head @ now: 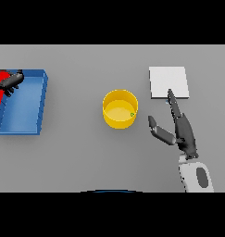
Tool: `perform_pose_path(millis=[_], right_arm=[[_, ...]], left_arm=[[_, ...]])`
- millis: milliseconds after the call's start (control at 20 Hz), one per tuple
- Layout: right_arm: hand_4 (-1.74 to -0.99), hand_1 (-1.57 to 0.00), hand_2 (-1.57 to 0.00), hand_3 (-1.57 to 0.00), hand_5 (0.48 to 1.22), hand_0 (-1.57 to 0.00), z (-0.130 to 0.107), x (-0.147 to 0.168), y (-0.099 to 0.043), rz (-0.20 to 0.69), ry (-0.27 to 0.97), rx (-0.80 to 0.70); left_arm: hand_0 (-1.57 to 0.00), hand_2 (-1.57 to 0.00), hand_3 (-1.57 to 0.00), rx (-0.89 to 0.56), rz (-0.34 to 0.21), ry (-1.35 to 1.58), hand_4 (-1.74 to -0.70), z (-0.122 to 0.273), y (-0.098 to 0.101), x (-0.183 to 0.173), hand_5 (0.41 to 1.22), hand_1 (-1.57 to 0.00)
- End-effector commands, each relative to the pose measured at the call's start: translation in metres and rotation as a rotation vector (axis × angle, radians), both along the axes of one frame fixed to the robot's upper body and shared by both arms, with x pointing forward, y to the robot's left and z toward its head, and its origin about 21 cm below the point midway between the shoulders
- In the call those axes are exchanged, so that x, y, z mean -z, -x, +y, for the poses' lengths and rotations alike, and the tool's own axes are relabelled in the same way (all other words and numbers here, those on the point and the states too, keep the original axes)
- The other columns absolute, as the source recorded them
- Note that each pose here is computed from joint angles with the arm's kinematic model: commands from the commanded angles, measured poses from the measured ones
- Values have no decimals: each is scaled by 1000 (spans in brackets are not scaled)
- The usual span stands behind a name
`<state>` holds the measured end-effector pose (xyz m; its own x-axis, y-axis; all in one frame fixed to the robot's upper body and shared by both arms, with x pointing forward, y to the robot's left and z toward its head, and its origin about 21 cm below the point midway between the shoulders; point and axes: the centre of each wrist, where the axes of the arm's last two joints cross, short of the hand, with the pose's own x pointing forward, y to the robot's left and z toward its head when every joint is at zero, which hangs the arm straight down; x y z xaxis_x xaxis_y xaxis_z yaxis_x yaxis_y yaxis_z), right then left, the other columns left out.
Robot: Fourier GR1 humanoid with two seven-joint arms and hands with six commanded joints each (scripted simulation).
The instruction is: Pick up the red beaker and tilt it to pour out 1 green nut into yellow bowl. Pick up the yellow bowl and place it on the metallic measuring scale.
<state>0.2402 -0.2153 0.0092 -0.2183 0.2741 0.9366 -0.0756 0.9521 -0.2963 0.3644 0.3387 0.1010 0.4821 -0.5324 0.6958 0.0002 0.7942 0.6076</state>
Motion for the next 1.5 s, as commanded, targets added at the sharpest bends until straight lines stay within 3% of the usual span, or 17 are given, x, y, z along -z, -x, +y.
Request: perform_pose_path(millis=[0, 150, 400, 600, 650, 800, 900, 1000, 1250, 1450], right_arm=[[-1162, 1, 1, 1, 671, 1, 0, 2, 0, -3, -7, -1], [-1147, 1, 1, 1, 680, 1, -1, -5, 2, -26, -12, -5], [-1164, 1, 1, 1, 688, 1, -4, -1, 1, 3, 2, -4], [-1175, 1, 1, 1, 672, 1, 3, -2, 3, 26, 40, 12], [-1163, 1, 1, 1, 677, 1, 5, -2, 5, 15, 79, -4], [-1137, 1, 1, 1, 717, 1, 4, -10, -3, -17, 164, -116], [-1172, 1, 1, 1, 728, 1, 1, -23, -11, -34, 296, -211], [-1204, 1, 1, 1, 708, 1, 5, -35, -27, -15, 506, -267], [-1232, 1, 1, 1, 702, 1, 27, -54, -53, -146, 910, -519], [-1213, 1, 1, 1, 705, 1, 43, -61, -71, -173, 1104, -669]], left_arm=[[-1003, -839, -707, 18, 26, 11, -933, 3, 5, 0, 697, -883], [-513, -429, -361, 61, 77, -33, -785, 7, 8, -6, 656, -452], [-167, -140, -118, 65, 62, -79, -724, 0, 7, 6, 647, -147], [-68, -57, -48, 34, 7, -95, -708, 2, 3, 3, 658, -60], [-54, -45, -38, 40, -26, -88, -711, 3, 6, 5, 663, -48], [-27, -23, -19, 45, -57, -87, -713, 0, 5, 4, 685, -24], [-17, -14, -12, 50, -71, -87, -713, -1, 5, -1, 683, -15], [-11, -9, -7, 62, -79, -63, -719, -3, 6, 1, 670, -9], [-3, -2, -2, 69, -72, -48, -715, -1, 5, 5, 669, -2], [-1, 0, 0, 73, -72, -37, -714, -2, 8, 2, 682, 0]])
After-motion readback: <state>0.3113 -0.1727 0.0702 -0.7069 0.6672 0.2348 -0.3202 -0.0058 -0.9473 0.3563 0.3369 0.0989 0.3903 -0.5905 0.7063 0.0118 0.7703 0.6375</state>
